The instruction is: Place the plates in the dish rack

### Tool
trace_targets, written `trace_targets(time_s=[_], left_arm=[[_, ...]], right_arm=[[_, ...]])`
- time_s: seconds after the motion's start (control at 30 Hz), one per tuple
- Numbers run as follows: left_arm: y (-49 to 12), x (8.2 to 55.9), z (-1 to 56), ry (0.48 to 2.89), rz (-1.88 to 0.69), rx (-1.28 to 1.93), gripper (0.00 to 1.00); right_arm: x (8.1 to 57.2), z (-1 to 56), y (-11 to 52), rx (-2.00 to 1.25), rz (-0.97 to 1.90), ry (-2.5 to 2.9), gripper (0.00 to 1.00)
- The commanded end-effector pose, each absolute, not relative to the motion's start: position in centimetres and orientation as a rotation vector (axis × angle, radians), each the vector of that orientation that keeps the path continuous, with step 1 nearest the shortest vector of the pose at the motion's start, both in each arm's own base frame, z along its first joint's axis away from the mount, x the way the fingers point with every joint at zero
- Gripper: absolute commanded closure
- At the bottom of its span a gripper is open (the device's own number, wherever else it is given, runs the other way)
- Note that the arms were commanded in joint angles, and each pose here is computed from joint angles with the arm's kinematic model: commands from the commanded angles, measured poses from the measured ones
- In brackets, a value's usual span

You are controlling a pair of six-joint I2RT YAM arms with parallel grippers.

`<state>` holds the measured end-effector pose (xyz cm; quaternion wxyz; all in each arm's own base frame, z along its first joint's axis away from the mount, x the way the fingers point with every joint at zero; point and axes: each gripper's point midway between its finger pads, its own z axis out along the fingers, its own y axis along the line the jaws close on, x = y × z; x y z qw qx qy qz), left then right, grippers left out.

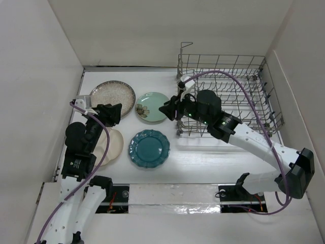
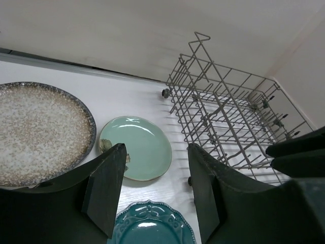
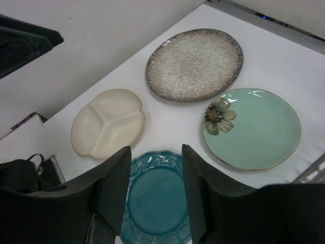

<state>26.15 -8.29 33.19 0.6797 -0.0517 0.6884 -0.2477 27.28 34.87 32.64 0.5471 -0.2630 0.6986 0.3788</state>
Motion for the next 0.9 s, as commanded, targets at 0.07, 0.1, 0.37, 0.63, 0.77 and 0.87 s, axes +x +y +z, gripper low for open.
trace_targets(time_s=[0.07, 0.1, 0.37, 0.63, 0.77, 0.87], left_arm=[[-8.2, 25.6, 34.6, 1.484, -0.546, -0.084, 0.52], [-8.4, 25.5, 34.9, 1.473, -0.554, -0.070, 0.53], [-9.0, 25.2, 35.0, 1.460, -0.582, -0.037, 1.00], [-9.0, 25.4, 34.8, 1.474, -0.583, -0.039, 1.00], [-9.1, 25.2, 34.8, 1.473, -0.589, -0.032, 0.93], [-9.2, 25.2, 34.7, 1.477, -0.592, -0.029, 0.79]], right_arm=[[24.7, 34.9, 35.2, -0.653, 0.960, 1.563, 1.00], [24.5, 33.8, 34.9, -0.661, 0.951, 1.593, 1.00], [19.3, 27.9, 31.5, -0.568, 0.977, 1.762, 1.00], [15.8, 17.7, 29.3, -0.178, 1.109, 2.070, 1.00], [15.6, 13.4, 28.8, -0.028, 1.119, 2.162, 0.86], [15.5, 11.7, 29.4, 0.057, 1.195, 2.168, 0.65]])
